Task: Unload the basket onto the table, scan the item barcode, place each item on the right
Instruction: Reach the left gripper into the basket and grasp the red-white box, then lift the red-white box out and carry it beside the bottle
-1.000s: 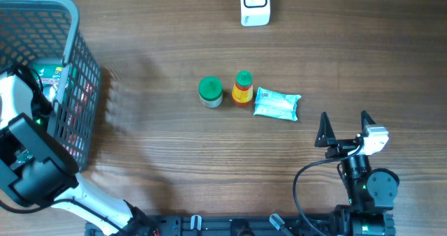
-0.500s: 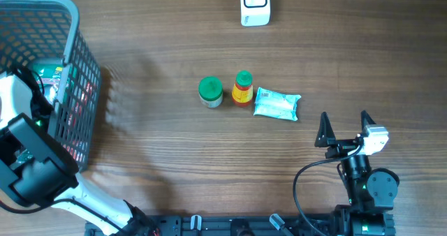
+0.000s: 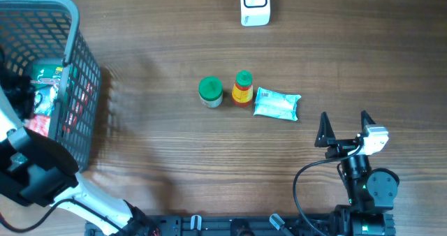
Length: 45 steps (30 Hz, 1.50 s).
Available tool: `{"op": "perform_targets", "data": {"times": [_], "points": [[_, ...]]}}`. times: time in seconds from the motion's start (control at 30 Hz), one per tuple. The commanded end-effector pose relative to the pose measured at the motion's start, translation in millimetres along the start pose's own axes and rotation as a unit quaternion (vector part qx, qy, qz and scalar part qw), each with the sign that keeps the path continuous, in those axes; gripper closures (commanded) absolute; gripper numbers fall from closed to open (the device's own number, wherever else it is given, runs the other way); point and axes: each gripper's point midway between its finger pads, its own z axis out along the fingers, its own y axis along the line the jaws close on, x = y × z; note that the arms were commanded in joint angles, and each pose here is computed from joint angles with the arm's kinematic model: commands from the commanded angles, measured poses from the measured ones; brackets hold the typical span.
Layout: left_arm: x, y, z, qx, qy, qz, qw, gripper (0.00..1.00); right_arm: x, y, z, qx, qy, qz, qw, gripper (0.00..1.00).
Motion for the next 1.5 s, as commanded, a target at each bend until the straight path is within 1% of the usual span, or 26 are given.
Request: {"op": "perform_targets", "data": {"times": [0.0, 0.23, 0.43, 0.57, 0.7, 0.77, 0.87, 1.03, 1.13, 1.33, 1.47], "points": [[-14.9, -3.8, -37.5, 0.040, -0.033, -0.014, 0.999, 0.96, 0.8, 2.3, 0.3, -0.006, 0.001, -0.009, 1.000, 0.00], [-20.9, 4.3, -95.9, 0.117, -0.069, -0.024, 0.990, 0.96, 0.8, 2.3, 0.3, -0.006, 0.001, -0.009, 1.000, 0.00], [-8.9, 24.1, -139.0, 0.184, -0.083, -0.031, 0.979, 0.96, 0.8, 2.3, 0.3, -0.006, 0.001, -0.009, 1.000, 0.00], [6.7, 33.1, -169.9, 0.233, -0.099, -0.023, 0.967, 0.96, 0.9, 2.3, 0.3, -0.006, 0.001, -0.009, 1.000, 0.00], [28.2, 34.2, -197.6, 0.281, -0.115, 0.004, 0.953, 0.96, 0.8, 2.3, 0.3, -0.006, 0.001, -0.009, 1.000, 0.01], [48.4, 31.7, -211.9, 0.307, -0.117, 0.033, 0.944, 0.96, 0.9, 2.3, 0.3, -0.006, 0.001, -0.009, 1.000, 0.00], [76.5, 26.8, -222.3, 0.325, -0.111, 0.075, 0.936, 0.96, 0.8, 2.3, 0.3, -0.006, 0.001, -0.009, 1.000, 0.00], [131.1, 17.0, -225.5, 0.329, -0.089, 0.163, 0.926, 0.96, 0.9, 2.3, 0.3, -0.006, 0.001, -0.009, 1.000, 0.00], [157.6, 13.3, -223.8, 0.326, -0.074, 0.194, 0.922, 0.96, 0.9, 2.3, 0.3, -0.006, 0.001, -0.009, 1.000, 0.00], [201.9, 9.9, -212.3, 0.310, -0.044, 0.222, 0.924, 0.96, 0.8, 2.3, 0.3, -0.006, 0.001, -0.009, 1.000, 0.00], [218.2, 11.4, -188.6, 0.269, -0.044, 0.207, 0.939, 0.96, 0.9, 2.3, 0.3, -0.006, 0.001, -0.009, 1.000, 0.00]]}}
